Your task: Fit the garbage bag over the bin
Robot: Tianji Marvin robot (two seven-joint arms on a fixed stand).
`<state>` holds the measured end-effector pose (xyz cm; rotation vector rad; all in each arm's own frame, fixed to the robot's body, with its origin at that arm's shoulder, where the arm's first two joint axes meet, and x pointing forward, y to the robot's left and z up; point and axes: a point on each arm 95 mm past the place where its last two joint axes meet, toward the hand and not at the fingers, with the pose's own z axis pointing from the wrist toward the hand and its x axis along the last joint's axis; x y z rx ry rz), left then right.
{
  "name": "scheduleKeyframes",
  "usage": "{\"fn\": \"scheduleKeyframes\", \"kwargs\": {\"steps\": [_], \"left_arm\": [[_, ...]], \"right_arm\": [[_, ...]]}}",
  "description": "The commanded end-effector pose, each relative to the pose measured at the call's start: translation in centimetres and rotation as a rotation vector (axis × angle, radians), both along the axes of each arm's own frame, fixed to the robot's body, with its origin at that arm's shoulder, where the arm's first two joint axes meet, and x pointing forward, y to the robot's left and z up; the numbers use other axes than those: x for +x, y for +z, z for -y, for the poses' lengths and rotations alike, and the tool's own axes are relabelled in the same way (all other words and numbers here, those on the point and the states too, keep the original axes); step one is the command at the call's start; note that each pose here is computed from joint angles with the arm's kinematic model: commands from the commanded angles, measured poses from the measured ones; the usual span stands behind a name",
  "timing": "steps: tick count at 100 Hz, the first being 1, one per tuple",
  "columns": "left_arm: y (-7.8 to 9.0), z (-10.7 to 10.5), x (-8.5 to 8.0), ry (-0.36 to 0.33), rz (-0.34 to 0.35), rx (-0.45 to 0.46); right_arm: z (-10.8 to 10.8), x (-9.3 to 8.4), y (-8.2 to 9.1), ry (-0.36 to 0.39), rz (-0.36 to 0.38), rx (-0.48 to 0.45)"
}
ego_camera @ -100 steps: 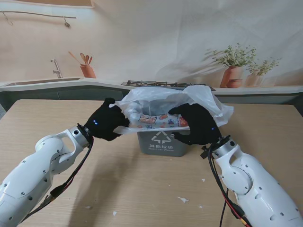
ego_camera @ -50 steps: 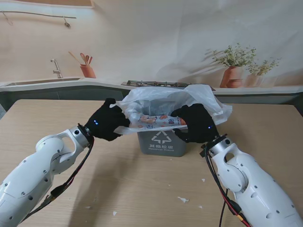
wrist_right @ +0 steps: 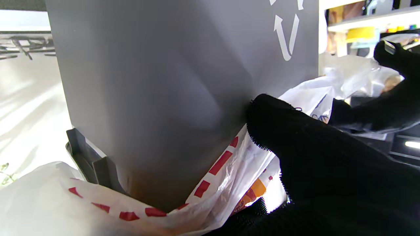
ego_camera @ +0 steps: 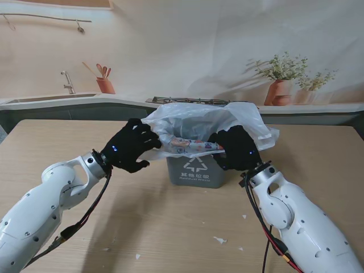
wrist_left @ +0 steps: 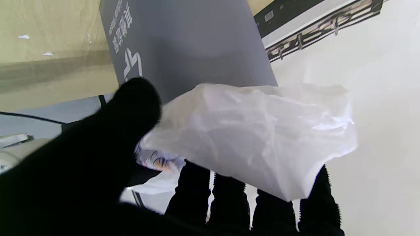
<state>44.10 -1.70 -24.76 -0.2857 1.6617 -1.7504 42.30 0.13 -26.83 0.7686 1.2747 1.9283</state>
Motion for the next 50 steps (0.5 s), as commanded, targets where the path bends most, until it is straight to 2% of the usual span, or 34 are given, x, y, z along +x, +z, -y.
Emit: {"fn": "scheduleKeyframes", "kwargs": {"steps": [1,11,28,41,50], "left_arm": [[0.8,0.4,-0.5,-0.014,0.009,-0.015],[1.2,0.3,-0.9,-0.025,0.014,-0.042],[1.8,0.6,-1.7,-0.047,-0.004,-0.184],[3.3,0.7,-2.1,-0.055,0.061,-0.258],[4.6,0.7,-1.7,-0.029,0.089,-0.293]], "right_arm": [[-0.2,-0.1,-0.6,-0.009,-0.013,-0.005],[-0.3,0.0,-0.6,-0.015,0.003,-0.004],[-0.3,0.2,-0.6,-0.011,0.016,-0.001],[-0.3,0.2,-0.6,-0.003,0.021,-0.003],[-0.3,0.2,-0.6,0.000,0.021,-0.003]]}}
